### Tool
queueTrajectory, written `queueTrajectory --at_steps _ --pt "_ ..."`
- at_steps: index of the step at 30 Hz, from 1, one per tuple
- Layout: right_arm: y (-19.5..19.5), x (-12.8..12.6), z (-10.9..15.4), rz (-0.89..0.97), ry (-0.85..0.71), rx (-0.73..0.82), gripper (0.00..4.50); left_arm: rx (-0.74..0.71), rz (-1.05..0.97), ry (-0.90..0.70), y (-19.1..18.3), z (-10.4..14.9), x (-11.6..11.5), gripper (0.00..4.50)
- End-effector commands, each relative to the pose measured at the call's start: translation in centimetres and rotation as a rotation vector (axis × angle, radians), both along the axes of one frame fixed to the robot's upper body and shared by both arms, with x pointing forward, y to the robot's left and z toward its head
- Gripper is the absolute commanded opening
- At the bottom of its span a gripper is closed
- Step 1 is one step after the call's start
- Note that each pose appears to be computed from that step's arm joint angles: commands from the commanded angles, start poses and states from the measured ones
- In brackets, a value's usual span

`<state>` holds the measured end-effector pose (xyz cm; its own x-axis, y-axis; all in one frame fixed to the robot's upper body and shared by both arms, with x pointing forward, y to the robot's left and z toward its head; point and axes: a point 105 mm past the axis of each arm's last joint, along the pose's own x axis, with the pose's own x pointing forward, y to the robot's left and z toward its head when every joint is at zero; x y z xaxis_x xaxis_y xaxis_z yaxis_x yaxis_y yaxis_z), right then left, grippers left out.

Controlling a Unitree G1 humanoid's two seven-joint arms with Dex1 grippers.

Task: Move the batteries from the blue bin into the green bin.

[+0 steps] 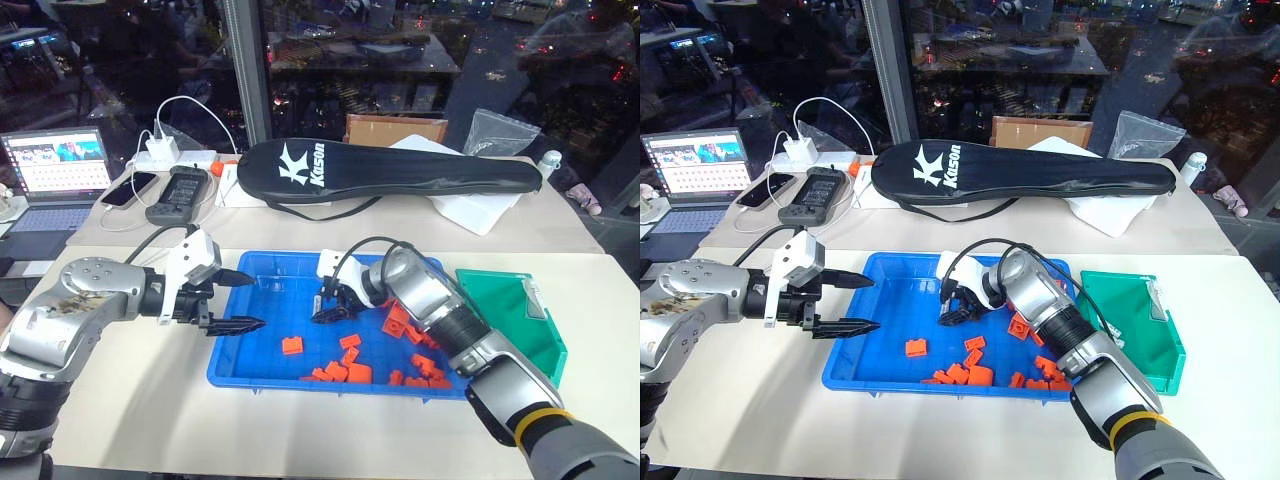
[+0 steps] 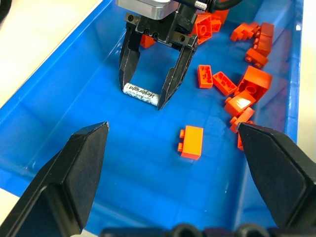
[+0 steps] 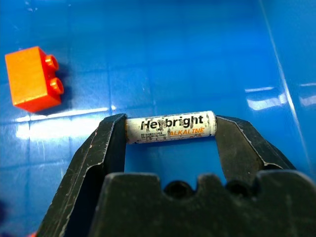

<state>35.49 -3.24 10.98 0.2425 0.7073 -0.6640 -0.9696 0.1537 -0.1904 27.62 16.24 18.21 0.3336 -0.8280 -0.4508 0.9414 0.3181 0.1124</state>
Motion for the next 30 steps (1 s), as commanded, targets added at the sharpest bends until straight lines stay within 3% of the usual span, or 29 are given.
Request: queueTrajectory --at_steps 1,5,9,13,19,28,30 --pt "-1.6 -0.9 4.8 -0.001 -0.047 0.064 2.53 -0.051 -0.061 -0.045 -1.1 1.7 0.3 4.5" --pt "-4.8 -2.1 7.8 -0.064 -0.061 0.059 2.53 -0.116 -0.112 -0.054 -2.4 2.6 1.0 4.5" --pt "-11.2 -3.3 10.8 -0.23 -0.115 -0.006 2.53 -0.189 -0.2 -0.065 -4.5 3.8 2.0 4.5" --pt "-17.5 -4.1 11.8 -0.419 -0.171 -0.118 2.53 -0.229 -0.269 -0.073 -6.1 4.6 2.8 4.5" --pt "-23.1 -5.6 9.9 -0.594 -0.143 -0.223 2.53 -0.216 -0.316 -0.081 -7.1 4.6 3.6 4.5" --pt "-24.9 -5.3 6.5 -0.671 -0.103 -0.238 2.53 -0.164 -0.308 -0.094 -6.8 4.1 3.9 4.5" --pt "-25.1 -5.1 6.3 -0.666 -0.113 -0.257 3.54 -0.149 -0.294 -0.102 -6.5 3.8 4.0 4.5"
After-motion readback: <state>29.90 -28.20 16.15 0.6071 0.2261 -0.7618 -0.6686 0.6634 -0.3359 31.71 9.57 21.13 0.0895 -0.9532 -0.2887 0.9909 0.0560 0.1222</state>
